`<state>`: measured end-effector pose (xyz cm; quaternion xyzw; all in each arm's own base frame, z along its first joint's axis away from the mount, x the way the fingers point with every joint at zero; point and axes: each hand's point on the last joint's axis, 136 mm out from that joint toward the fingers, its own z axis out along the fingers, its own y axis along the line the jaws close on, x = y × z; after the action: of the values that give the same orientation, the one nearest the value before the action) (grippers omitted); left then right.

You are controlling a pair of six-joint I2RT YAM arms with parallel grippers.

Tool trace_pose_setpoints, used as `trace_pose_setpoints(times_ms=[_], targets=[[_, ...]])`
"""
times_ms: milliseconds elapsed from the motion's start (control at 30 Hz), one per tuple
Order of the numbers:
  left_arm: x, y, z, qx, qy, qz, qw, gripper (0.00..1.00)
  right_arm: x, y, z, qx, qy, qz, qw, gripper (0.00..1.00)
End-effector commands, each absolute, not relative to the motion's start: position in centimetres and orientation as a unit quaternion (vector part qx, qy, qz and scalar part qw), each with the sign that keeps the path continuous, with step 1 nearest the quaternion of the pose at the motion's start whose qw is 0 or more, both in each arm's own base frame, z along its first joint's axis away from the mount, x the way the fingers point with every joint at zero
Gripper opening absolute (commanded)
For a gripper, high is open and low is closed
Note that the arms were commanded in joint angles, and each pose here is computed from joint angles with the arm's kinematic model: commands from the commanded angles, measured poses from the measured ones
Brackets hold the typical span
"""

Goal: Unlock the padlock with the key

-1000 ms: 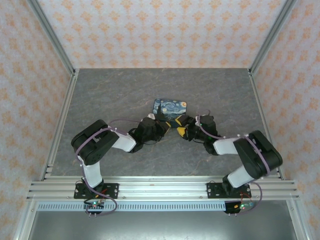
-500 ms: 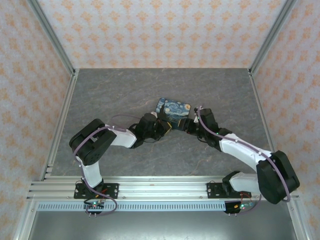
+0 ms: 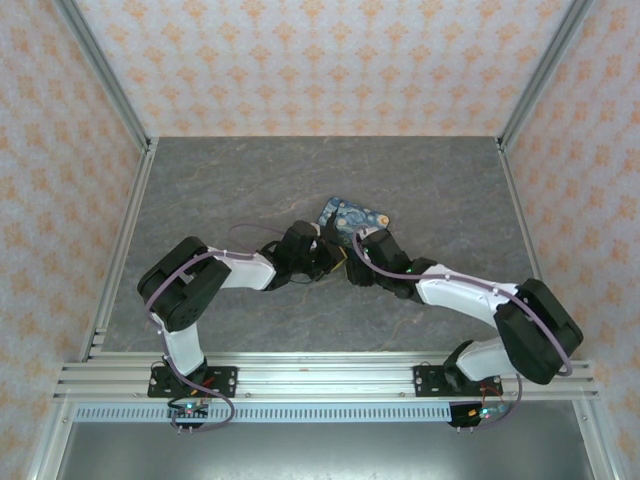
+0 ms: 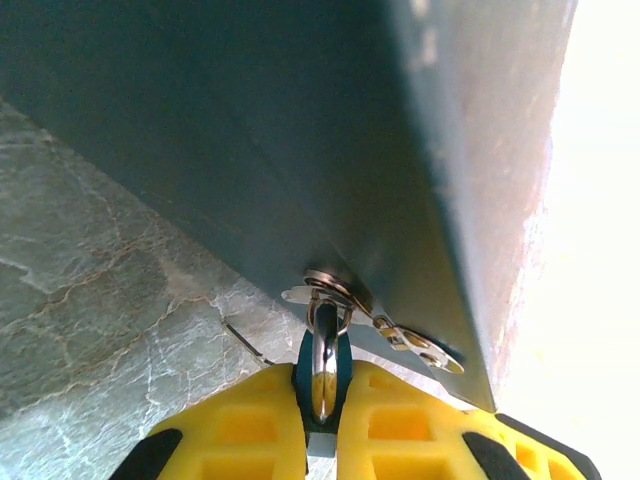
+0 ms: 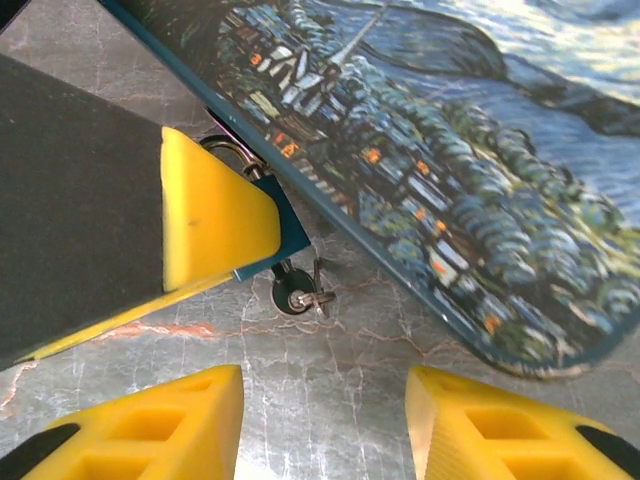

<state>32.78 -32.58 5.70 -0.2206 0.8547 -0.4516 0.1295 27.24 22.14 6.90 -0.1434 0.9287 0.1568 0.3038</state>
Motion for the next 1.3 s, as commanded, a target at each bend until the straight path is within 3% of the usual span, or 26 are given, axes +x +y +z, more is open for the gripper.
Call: trace_pose_setpoints(times_ms=[0,500,1000,1133,1267], targets=[[32.9,-33.0,7.2,-0.203,0.854,-0.462,0.128,0.00,28.3,22.4,7.5,-0.162,0.924,0.134,0.320,0.45],[32.8,-33.2,7.0,-0.200,0.854,-0.465,0.123,0.00,29.7,23.4,6.1,-0.162,0.929,0.112,0.313,0.38],[32.4,-33.4,5.6,-0.218,0.846,-0.476,0.104,0.00,31.9,23.5,7.9,-0.064,0.906,0.153,0.390,0.28],[32.3,-33.4,5.2,-0.220,0.846,-0.474,0.101,0.00,32.1,23.9,8.2,-0.057,0.902,0.165,0.394,0.21],[32.2,-33.5,5.0,-0.222,0.846,-0.475,0.099,0.00,32.3,24.5,8.6,-0.044,0.898,0.188,0.394,0.06]])
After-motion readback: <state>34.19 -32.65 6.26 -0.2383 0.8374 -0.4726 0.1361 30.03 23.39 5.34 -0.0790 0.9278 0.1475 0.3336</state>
